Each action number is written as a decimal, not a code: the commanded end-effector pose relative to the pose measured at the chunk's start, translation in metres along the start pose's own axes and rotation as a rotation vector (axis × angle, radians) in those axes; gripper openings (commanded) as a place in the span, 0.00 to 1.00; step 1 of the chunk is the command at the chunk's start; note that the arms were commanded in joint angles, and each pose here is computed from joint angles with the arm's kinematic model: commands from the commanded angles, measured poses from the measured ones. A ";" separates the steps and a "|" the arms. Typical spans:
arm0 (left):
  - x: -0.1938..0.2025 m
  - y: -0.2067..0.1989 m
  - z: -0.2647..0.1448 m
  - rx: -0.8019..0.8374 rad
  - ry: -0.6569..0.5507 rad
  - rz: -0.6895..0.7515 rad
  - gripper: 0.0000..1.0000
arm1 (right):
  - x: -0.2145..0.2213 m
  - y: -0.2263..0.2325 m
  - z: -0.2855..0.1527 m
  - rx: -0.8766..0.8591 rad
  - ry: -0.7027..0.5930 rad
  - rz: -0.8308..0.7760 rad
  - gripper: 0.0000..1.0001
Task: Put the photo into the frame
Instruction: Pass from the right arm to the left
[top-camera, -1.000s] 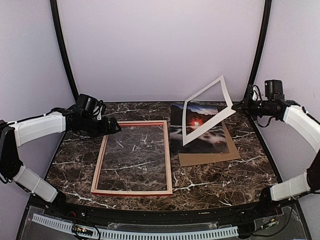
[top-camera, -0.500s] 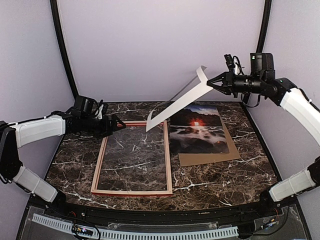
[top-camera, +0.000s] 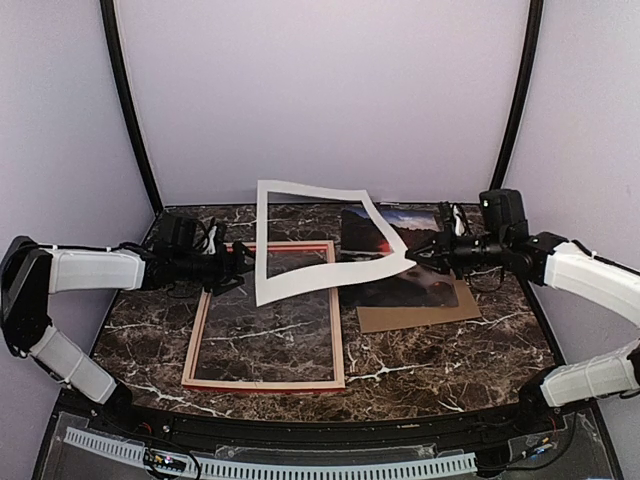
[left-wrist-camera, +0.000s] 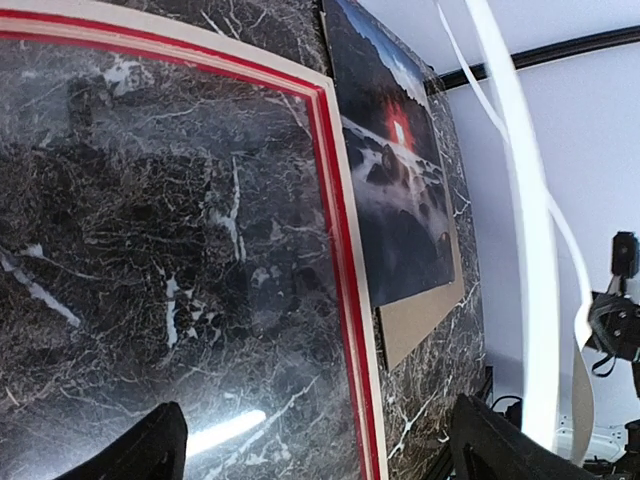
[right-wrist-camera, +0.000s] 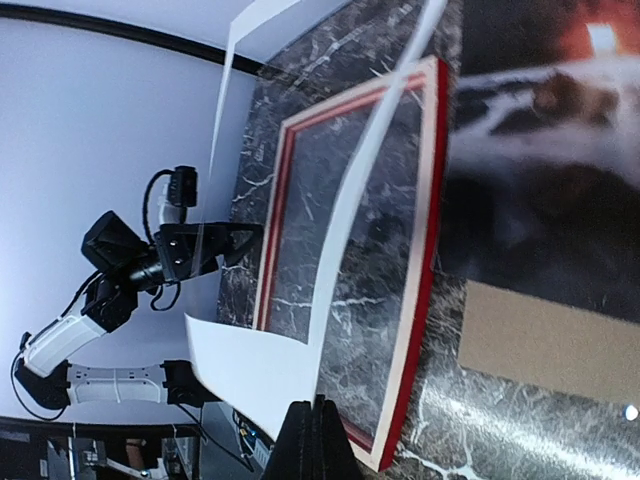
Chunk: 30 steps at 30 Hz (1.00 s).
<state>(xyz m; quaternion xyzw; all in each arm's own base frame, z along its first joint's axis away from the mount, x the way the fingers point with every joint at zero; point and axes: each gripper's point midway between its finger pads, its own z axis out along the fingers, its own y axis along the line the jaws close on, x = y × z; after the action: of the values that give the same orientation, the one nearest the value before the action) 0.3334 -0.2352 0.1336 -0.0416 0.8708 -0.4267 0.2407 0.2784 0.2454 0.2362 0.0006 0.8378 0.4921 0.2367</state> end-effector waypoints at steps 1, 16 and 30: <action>0.003 0.001 0.010 0.021 -0.012 -0.058 0.93 | 0.014 -0.027 0.003 0.012 -0.053 0.100 0.00; 0.035 0.040 0.031 -0.119 0.097 -0.168 0.90 | 0.062 -0.103 0.004 0.188 -0.019 0.213 0.00; 0.034 0.020 0.065 -0.088 0.156 -0.110 0.89 | 0.086 -0.140 -0.005 0.304 -0.019 0.255 0.00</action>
<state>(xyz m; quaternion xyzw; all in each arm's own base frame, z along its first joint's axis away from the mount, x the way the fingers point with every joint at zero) 0.3256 -0.2686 0.0608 -0.0838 0.9055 -0.3935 0.1350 0.2346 0.1967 0.0975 0.1408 0.8871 0.4061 0.1682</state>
